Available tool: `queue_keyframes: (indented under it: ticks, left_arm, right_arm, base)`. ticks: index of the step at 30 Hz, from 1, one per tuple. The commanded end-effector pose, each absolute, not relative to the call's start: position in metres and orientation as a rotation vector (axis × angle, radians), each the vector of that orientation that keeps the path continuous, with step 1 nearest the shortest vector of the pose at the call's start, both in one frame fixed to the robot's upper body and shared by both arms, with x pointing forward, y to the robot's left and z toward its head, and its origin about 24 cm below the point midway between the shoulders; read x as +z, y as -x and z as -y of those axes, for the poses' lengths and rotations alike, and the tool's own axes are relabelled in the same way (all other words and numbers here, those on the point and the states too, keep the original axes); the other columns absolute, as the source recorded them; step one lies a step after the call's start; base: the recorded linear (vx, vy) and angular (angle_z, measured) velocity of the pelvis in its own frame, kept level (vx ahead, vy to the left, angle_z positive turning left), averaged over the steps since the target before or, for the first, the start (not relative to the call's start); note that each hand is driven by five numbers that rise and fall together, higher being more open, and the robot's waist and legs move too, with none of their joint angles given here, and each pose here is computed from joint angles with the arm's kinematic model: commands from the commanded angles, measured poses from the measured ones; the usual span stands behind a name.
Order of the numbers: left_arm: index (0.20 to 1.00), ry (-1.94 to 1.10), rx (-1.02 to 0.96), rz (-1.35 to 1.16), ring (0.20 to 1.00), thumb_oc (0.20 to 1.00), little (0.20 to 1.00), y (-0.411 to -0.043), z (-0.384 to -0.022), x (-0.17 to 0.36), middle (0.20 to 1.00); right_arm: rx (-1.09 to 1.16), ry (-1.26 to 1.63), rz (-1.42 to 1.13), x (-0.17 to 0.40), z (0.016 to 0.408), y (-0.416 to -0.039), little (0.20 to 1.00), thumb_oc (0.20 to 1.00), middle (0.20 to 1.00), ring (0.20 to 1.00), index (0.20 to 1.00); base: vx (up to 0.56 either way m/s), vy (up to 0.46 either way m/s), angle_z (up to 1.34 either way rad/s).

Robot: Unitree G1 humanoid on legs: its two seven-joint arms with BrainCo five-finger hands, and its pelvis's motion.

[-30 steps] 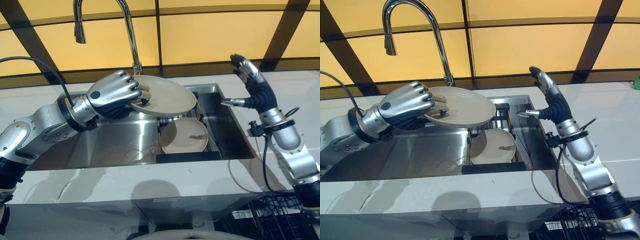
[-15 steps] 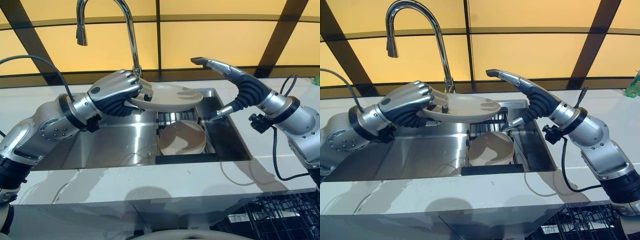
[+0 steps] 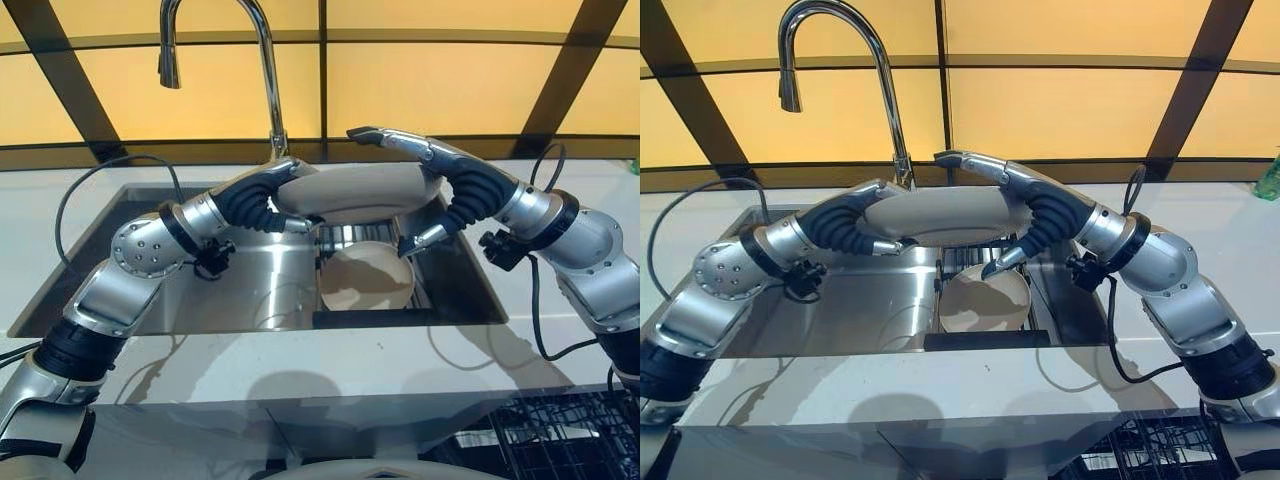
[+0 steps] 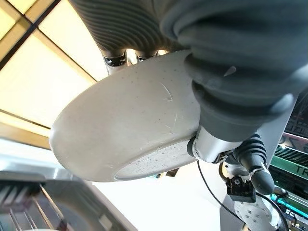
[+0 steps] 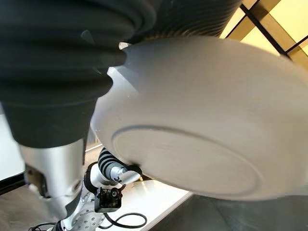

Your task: Pick up plates and place into dishwasher.

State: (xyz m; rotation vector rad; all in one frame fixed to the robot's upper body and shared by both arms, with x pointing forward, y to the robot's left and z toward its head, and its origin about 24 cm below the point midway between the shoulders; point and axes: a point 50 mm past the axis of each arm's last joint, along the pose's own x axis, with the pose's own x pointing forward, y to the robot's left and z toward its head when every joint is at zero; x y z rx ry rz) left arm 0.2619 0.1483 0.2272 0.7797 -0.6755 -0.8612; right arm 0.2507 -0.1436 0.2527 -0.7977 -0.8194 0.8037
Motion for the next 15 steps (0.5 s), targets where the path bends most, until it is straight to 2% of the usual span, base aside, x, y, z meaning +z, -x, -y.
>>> queue_keyframes:
  ticks: [1, 8, 15]
  left_arm:
    - [0.2, -0.725, -0.876, 0.789, 0.2, 0.2, 0.2, -0.252, -0.149, 0.25, 0.2]
    - [0.2, -0.767, -0.932, 0.813, 0.2, 0.2, 0.2, -0.245, -0.148, 0.258, 0.2]
    - [0.2, -0.834, -0.869, 0.843, 0.2, 0.2, 0.2, -0.24, -0.16, 0.266, 0.2]
  right_arm:
    - [0.822, 0.801, 1.004, 0.276, 0.127, -0.238, 1.0, 1.0, 1.0, 1.0, 1.0]
    - [0.853, 0.852, 0.94, 0.27, 0.131, -0.239, 1.0, 1.0, 1.0, 1.0, 1.0]
    - [0.89, 0.939, 0.714, 0.256, 0.148, -0.246, 1.0, 1.0, 1.0, 1.0, 1.0]
  base:
    - [0.0, 0.0, 0.0]
    - [0.0, 0.01, 0.0]
    - [0.0, 0.005, 0.0]
